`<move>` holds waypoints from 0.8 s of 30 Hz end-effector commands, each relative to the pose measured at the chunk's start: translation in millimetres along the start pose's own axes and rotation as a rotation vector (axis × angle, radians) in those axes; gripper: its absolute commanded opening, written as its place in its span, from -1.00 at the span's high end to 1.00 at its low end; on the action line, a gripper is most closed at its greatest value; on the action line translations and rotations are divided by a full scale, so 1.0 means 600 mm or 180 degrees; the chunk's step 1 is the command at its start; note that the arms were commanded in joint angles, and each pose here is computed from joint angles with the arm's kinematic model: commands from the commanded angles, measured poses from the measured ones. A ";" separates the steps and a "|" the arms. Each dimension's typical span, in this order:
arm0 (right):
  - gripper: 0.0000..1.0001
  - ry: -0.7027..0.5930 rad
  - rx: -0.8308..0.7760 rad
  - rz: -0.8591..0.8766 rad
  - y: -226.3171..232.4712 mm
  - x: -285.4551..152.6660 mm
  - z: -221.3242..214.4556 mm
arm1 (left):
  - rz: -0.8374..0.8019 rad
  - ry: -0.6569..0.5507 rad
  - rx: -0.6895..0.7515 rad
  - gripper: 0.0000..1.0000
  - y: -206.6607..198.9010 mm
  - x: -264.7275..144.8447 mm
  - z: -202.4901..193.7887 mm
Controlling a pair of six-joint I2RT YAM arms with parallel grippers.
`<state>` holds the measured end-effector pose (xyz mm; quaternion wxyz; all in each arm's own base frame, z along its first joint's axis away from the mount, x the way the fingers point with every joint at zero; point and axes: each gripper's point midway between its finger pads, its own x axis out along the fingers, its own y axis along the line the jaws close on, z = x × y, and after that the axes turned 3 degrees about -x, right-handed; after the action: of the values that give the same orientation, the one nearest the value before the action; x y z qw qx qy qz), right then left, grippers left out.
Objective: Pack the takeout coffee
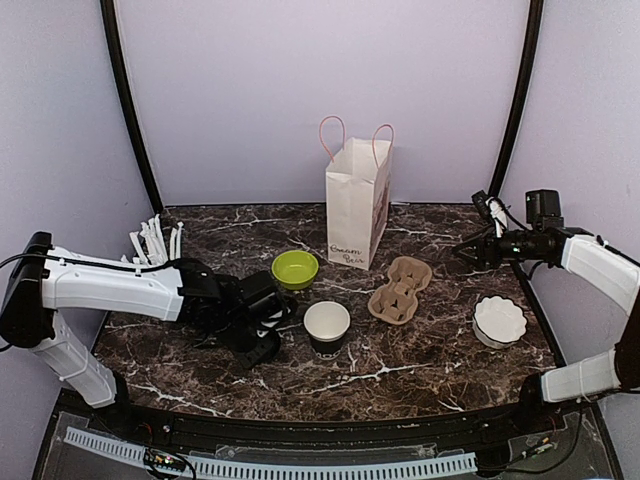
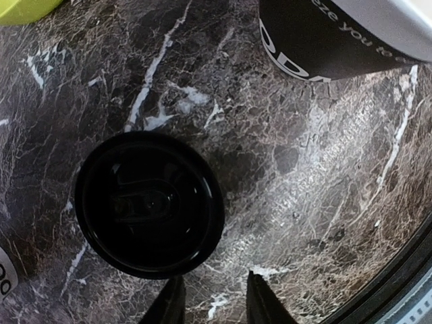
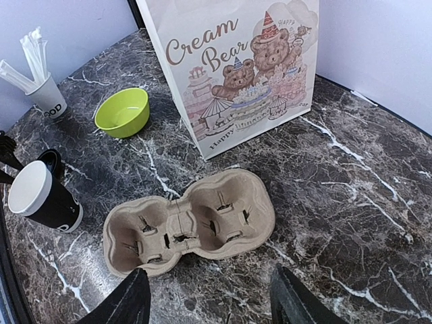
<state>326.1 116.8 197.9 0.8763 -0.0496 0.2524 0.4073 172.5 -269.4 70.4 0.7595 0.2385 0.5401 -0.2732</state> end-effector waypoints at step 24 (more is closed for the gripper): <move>-0.19 -0.0016 -0.0012 0.0066 -0.004 0.006 0.010 | 0.0381 0.0142 0.0365 0.69 0.020 0.063 -0.025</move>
<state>327.7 117.0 188.6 0.8716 -0.0423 0.2672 0.4088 178.2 -260.8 23.7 0.7409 0.3070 0.5390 -0.2575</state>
